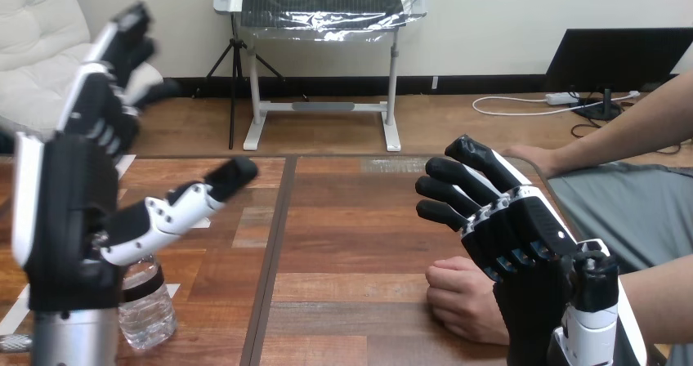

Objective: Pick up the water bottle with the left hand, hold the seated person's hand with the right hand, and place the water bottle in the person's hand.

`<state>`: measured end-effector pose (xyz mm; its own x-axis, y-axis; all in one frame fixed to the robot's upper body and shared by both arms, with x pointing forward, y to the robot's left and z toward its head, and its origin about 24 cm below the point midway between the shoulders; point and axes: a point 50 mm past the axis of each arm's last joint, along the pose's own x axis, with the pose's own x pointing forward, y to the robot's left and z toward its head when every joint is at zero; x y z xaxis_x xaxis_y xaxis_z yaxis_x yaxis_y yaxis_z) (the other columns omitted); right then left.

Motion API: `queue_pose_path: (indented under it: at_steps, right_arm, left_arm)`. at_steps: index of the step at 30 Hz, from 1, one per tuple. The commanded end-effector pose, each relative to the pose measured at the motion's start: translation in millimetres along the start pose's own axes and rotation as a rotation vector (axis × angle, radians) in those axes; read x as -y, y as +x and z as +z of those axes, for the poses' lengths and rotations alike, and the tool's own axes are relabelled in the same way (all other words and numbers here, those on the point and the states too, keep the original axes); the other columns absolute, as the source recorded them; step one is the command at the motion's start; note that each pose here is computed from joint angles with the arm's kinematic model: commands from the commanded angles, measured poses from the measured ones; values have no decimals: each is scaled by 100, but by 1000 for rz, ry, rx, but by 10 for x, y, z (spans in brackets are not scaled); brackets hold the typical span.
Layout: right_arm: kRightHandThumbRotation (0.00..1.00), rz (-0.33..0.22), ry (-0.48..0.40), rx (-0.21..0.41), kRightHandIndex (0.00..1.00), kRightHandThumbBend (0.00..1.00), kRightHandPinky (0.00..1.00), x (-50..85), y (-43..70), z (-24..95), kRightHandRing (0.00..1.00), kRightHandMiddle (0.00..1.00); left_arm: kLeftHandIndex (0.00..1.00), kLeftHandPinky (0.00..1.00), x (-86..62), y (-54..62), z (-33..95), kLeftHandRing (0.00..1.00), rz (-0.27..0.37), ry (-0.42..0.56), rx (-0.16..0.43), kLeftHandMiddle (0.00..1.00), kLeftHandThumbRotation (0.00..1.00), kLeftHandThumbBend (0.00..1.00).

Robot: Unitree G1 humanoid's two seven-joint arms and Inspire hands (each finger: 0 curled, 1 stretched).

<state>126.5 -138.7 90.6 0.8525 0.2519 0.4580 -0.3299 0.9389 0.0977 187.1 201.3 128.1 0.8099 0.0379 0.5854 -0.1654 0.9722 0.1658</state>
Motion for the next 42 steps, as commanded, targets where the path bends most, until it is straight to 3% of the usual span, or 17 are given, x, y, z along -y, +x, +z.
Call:
queue_pose_path:
  at_steps: [1, 12, 22, 42]
  right_arm:
    - [100, 7, -10, 47, 85, 67, 79, -1, 76, 43, 81, 83]
    - [100, 8, -14, 45, 84, 68, 78, -3, 79, 37, 81, 82]
    - [100, 16, -14, 43, 83, 68, 78, -5, 81, 41, 81, 82]
    - [100, 20, -16, 46, 83, 66, 77, 3, 73, 37, 80, 81]
  left_arm:
    - [89, 86, -42, 129, 36, 93, 8, 44, 47, 93, 32, 100]
    - [90, 92, -153, 156, -32, 94, 41, 152, 1, 92, 43, 100]
    - [91, 90, -248, 186, -125, 92, 67, 248, -54, 92, 54, 100]
    - [91, 92, -335, 220, -372, 96, 70, 290, -177, 94, 49, 100]
